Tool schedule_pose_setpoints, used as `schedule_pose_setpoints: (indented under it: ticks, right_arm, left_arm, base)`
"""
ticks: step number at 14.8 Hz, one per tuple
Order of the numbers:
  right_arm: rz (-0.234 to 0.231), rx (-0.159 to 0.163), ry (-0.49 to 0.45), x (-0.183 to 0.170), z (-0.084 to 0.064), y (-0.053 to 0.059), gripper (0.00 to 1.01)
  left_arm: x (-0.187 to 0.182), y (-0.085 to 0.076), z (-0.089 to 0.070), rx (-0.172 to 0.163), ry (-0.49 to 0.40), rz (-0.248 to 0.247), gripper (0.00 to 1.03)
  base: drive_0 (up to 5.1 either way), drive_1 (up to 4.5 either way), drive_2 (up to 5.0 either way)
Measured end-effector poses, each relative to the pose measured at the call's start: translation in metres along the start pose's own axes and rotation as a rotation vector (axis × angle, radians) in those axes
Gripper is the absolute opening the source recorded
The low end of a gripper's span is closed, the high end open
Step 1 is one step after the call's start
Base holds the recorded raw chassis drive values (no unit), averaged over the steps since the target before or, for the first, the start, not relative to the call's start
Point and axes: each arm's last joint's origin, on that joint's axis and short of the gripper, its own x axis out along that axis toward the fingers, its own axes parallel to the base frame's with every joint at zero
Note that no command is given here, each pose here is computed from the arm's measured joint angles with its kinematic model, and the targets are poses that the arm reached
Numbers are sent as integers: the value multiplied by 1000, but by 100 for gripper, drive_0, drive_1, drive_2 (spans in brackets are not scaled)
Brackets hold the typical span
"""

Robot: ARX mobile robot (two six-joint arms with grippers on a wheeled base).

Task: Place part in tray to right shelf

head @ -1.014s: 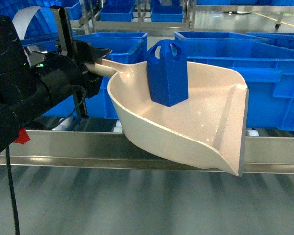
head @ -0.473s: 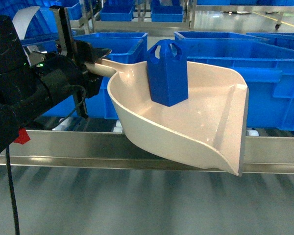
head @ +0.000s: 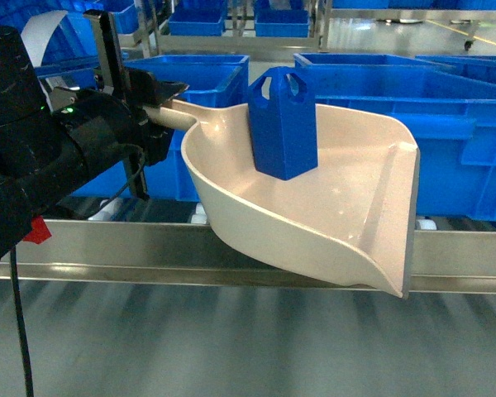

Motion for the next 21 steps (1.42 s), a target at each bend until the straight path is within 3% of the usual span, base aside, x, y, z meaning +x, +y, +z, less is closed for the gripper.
schedule_pose_setpoints:
  ticks: [21]
  right_arm:
    - [0, 0, 0, 0, 0, 0, 98]
  left_arm:
    - [0, 0, 0, 0, 0, 0, 12]
  base:
    - [0, 0, 0]
